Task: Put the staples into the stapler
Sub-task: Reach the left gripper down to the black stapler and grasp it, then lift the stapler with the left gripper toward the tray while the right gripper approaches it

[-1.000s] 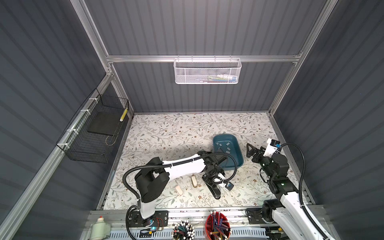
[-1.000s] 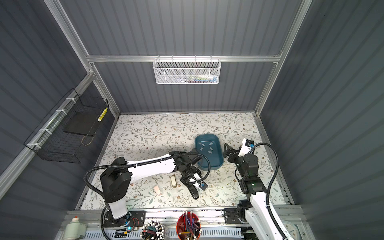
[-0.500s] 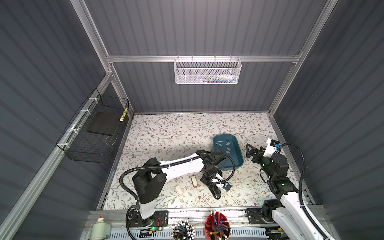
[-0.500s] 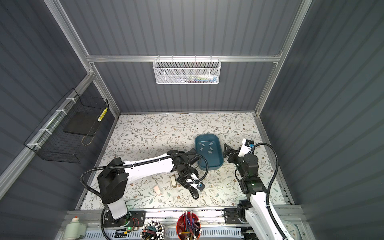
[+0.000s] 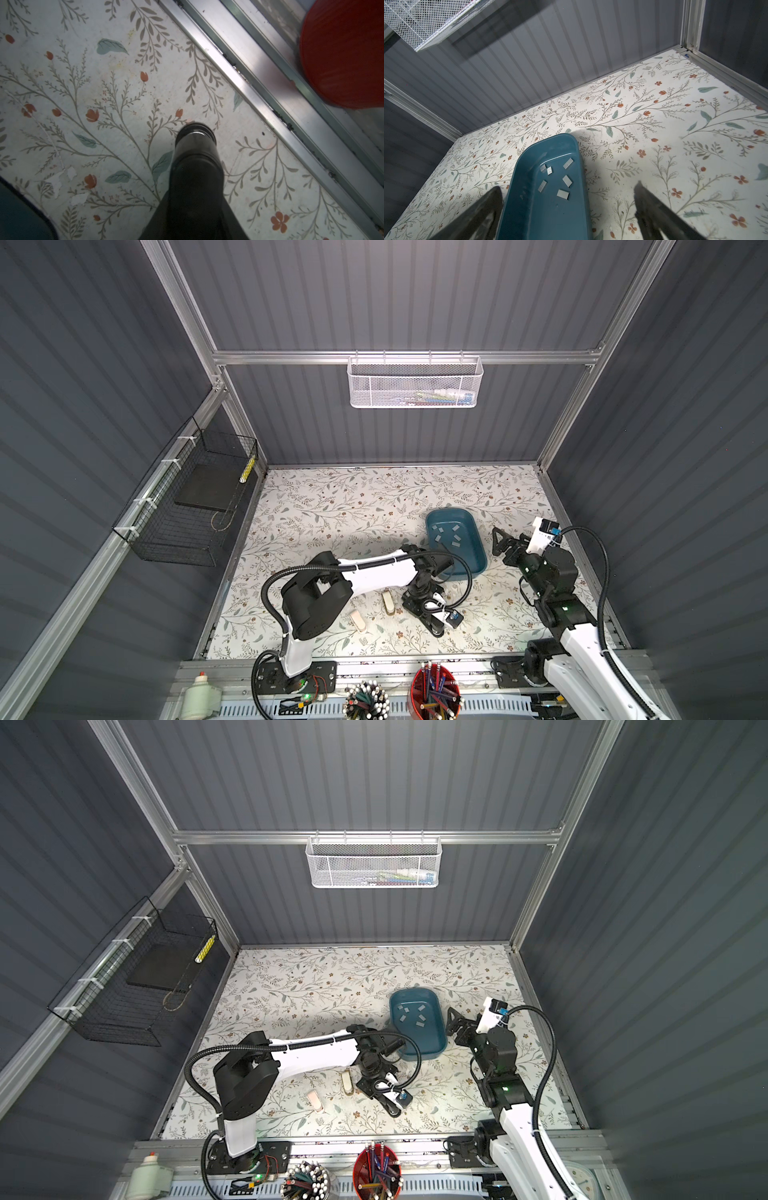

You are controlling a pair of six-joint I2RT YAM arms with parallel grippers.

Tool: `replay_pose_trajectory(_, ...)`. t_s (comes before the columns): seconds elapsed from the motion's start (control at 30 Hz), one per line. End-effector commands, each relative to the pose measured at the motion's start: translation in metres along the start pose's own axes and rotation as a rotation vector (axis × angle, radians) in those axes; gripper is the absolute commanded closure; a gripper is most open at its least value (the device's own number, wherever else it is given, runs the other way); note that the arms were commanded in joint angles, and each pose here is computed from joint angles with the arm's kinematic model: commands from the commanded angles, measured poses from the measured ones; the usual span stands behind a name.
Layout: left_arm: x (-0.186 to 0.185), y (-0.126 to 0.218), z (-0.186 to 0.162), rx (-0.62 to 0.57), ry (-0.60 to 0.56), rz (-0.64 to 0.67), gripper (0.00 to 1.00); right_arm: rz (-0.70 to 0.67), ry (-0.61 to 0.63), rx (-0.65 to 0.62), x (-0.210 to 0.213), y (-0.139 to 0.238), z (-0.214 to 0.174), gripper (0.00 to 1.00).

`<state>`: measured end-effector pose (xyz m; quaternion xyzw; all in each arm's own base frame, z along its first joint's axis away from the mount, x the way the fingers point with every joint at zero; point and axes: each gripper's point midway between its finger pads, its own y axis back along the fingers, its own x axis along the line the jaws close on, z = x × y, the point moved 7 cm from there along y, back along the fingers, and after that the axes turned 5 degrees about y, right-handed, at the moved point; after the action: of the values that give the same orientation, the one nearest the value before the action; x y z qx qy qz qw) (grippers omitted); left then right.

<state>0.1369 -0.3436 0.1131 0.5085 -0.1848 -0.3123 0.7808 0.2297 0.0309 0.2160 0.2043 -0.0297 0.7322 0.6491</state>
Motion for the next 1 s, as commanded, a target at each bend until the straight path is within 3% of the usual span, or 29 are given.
replay_pose_trajectory(0.0, -0.001, 0.0, 0.003, -0.002, -0.01, -0.027, 0.89, -0.005, -0.01, -0.002, -0.002, 0.001, -0.002, 0.01)
replay_pose_trajectory(0.07, 0.0, 0.003, 0.001, 0.019, -0.011, -0.013, 0.99, -0.007, -0.016, -0.013, -0.002, 0.002, -0.001, 0.01)
replay_pose_trajectory(0.23, 0.01, 0.036, -0.009, -0.007, 0.019, 0.091, 1.0, -0.007, -0.075, -0.068, -0.004, 0.004, -0.001, 0.01)
replay_pose_trajectory(0.4, 0.025, 0.1, -0.03, -0.081, 0.084, 0.377, 1.0, 0.064, -0.075, -0.031, 0.006, 0.003, 0.002, 0.01)
replay_pose_trajectory(0.47, 0.029, 0.122, -0.037, -0.127, 0.107, 0.487, 1.0, 0.155, -0.05, 0.017, 0.017, 0.0, 0.003, 0.01)
replay_pose_trajectory(0.6, 0.044, 0.151, -0.052, -0.191, 0.194, 0.622, 1.0, 0.377, -0.068, 0.05, 0.043, -0.002, 0.001, 0.13)
replay_pose_trajectory(0.77, 0.06, 0.167, -0.058, -0.254, 0.316, 0.794, 1.0, 0.476, -0.023, 0.124, 0.079, 0.002, -0.003, 0.31)
replay_pose_trajectory(0.9, 0.053, 0.167, -0.052, -0.349, 0.341, 0.792, 1.0, 0.681, 0.106, 0.087, 0.104, 0.016, -0.01, 0.4)
replay_pose_trajectory(0.97, 0.046, 0.162, -0.05, -0.378, 0.331, 0.749, 1.0, 0.754, 0.184, 0.08, 0.109, 0.021, -0.016, 0.4)
